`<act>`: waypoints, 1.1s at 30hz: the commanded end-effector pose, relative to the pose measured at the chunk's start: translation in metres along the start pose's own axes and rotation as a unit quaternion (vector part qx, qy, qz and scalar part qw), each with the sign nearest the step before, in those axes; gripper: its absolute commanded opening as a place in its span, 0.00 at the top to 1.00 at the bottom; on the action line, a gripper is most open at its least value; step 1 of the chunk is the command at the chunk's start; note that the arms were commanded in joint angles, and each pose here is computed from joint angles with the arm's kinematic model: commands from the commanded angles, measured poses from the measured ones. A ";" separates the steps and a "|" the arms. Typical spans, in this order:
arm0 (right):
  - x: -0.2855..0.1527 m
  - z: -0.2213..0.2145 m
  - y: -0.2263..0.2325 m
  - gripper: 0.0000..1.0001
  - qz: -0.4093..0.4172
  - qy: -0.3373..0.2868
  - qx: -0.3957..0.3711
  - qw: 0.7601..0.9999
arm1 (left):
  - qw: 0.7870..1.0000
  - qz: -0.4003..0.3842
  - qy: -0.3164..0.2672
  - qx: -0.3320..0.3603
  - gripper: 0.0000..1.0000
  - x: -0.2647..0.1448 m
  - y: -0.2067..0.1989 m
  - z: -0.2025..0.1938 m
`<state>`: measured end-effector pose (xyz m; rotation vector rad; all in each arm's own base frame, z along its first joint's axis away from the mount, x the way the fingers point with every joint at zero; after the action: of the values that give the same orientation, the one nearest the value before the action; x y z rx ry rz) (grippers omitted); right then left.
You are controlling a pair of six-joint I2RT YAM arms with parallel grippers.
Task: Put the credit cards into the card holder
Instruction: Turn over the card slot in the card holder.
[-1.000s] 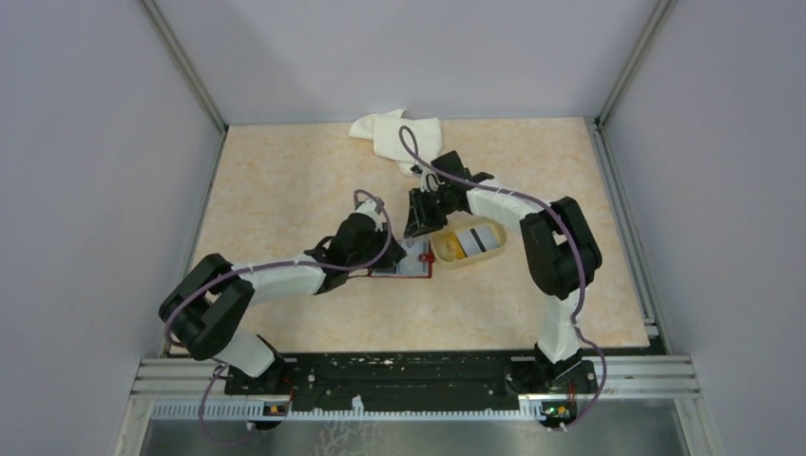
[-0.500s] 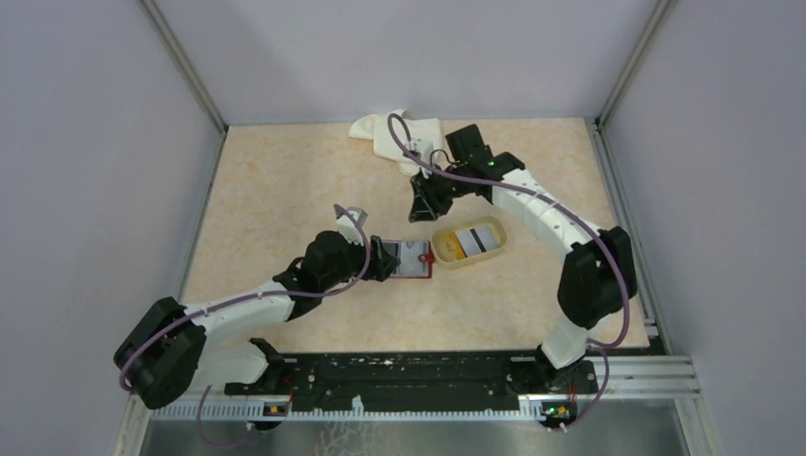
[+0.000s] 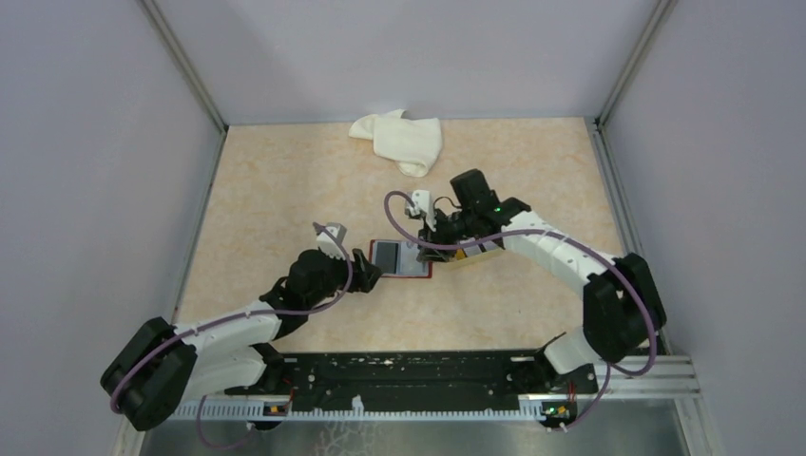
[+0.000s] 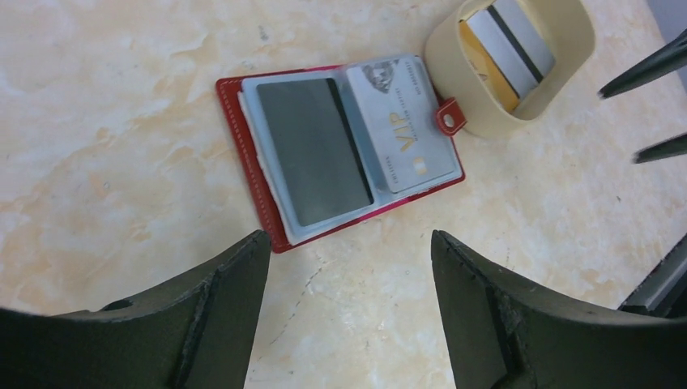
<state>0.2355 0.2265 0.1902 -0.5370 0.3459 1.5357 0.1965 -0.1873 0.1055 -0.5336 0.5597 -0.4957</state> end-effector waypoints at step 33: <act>-0.007 -0.074 -0.080 1.00 -0.264 0.303 0.104 0.910 | 0.996 -0.004 -0.009 -0.083 0.26 -0.001 -0.006 0.003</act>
<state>0.3182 0.1787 0.1051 -0.9211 0.8700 0.7294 0.1901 -0.1799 0.0936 -0.6626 0.6059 -0.3948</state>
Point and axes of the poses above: each gripper's point midway between its finger pads, its own x axis out along the fingers, its own y axis along the line the jaws close on, z = x × y, the point moved 6 cm from there along -x, back along the fingers, and after that the axes turned 11 degrees about -x, right-handed, at the moved point
